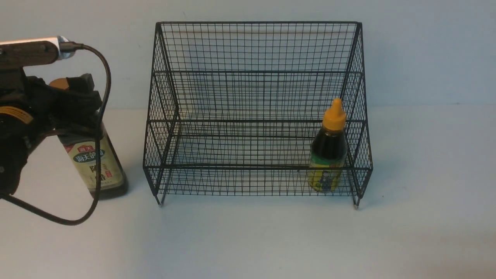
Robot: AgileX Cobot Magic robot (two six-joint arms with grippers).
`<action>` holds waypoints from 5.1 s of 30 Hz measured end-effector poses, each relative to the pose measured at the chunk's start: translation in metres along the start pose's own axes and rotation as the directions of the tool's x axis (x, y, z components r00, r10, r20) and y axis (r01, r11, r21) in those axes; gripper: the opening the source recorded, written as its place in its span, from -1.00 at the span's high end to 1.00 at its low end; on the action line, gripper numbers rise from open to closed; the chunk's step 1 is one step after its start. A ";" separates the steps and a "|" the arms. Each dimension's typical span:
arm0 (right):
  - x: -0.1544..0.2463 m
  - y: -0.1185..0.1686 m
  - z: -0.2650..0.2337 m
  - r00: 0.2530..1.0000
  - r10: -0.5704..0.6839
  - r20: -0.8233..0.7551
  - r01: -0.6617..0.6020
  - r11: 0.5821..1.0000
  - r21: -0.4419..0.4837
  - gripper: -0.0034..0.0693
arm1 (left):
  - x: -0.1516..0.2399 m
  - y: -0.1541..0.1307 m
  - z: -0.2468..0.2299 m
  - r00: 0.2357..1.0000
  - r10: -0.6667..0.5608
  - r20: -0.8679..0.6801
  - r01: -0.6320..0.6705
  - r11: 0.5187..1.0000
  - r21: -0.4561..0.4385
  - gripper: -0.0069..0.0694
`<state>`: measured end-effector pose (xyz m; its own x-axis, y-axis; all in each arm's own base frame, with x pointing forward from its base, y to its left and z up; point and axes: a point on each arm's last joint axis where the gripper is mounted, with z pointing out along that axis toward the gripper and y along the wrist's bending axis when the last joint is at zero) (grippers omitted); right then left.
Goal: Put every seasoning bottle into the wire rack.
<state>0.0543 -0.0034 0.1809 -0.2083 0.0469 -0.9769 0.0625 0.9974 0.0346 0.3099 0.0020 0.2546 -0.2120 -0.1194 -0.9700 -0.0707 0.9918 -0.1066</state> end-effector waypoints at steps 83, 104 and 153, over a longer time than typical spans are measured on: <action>0.000 0.000 0.000 1.000 0.031 0.000 -0.031 1.000 0.000 0.95 | -0.053 -0.154 0.055 0.966 0.207 -0.153 -0.137 0.916 0.377 0.00; 0.000 0.000 0.000 0.999 0.043 0.000 -0.043 0.999 0.000 0.95 | -0.140 -0.131 -0.047 0.961 0.277 -0.006 -0.251 0.881 0.401 -0.17; 0.000 0.000 0.000 0.999 0.045 0.000 -0.045 0.999 0.000 0.95 | 0.074 0.014 -0.255 0.964 0.252 0.082 -0.261 0.957 0.128 0.83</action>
<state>0.0543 -0.0034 0.1809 -0.2053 0.0918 -0.9744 0.0718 0.9943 0.0785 0.0447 -0.0047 0.2374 -0.1420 0.1386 -0.9801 0.1124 0.9860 0.1232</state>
